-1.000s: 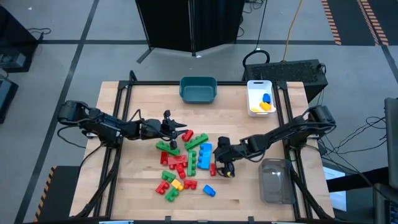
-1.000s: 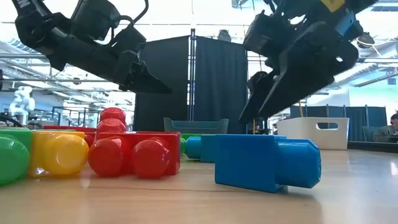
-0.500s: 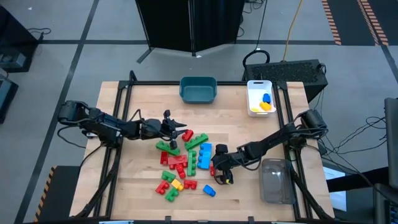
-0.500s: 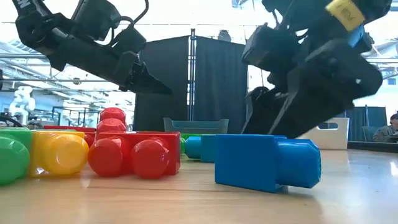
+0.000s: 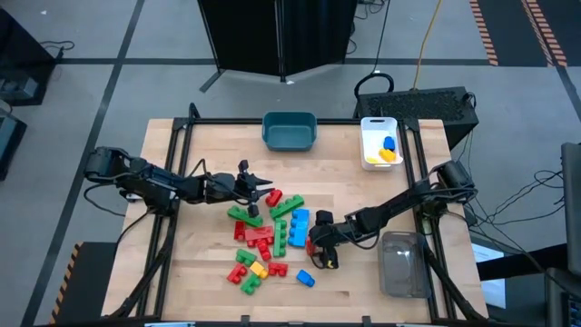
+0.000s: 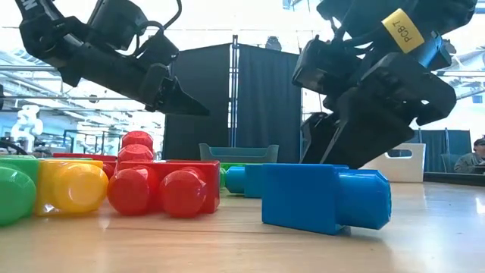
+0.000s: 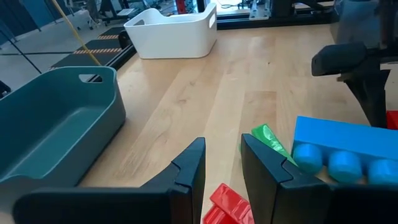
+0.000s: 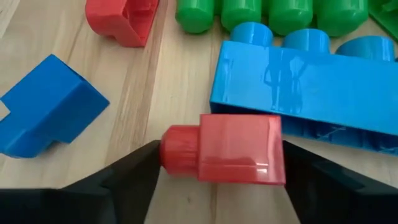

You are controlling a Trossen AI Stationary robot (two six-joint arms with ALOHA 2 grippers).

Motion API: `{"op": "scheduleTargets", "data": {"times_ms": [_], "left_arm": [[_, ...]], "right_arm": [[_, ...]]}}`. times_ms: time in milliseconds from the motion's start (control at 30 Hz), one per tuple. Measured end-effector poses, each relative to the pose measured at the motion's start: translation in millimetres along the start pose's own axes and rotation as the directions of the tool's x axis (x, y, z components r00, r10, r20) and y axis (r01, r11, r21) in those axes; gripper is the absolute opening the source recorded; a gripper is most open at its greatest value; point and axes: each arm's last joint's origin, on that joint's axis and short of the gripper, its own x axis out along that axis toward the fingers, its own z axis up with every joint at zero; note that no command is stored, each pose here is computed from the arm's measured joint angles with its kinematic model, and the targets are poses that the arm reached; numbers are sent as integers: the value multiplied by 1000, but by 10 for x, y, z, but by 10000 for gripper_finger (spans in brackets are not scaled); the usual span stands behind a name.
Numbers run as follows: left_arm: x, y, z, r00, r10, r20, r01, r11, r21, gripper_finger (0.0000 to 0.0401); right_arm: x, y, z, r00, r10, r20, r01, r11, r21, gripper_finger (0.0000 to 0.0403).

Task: Sort blocks by size
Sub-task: Put the one stud red game piece into the white bin

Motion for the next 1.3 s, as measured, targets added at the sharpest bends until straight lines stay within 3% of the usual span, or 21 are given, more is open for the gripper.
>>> {"op": "scheduleTargets", "data": {"times_ms": [200, 433, 633, 833, 1067, 1300], "left_arm": [[0, 0, 0, 1000, 0, 0, 0, 1000, 0, 86], [0, 0, 0, 1000, 0, 0, 0, 1000, -4, 86], [0, 0, -3, 1000, -1, -4, 1, 1000, -2, 86], [0, -1, -6, 1000, -1, -6, 1, 1000, -6, 86], [0, 19, -7, 998, 54, -9, -55, 997, -59, 86], [0, 20, -7, 998, 57, -10, -58, 995, -78, 86]], "right_arm": [[2, -32, 15, 1000, -6, 6, 6, 1000, 7, 234], [-79, -37, 41, 1000, -10, -1, 10, 1000, -5, 242], [-371, -107, 105, 998, -46, -42, 46, 999, -2, 235], [-820, -215, 158, 981, -186, -53, 186, 982, -7, 239], [-1392, -409, 65, 901, -419, -116, 422, 907, 1, 239], [-1861, -713, -17, 783, -606, -140, 619, 782, 77, 238]]}}
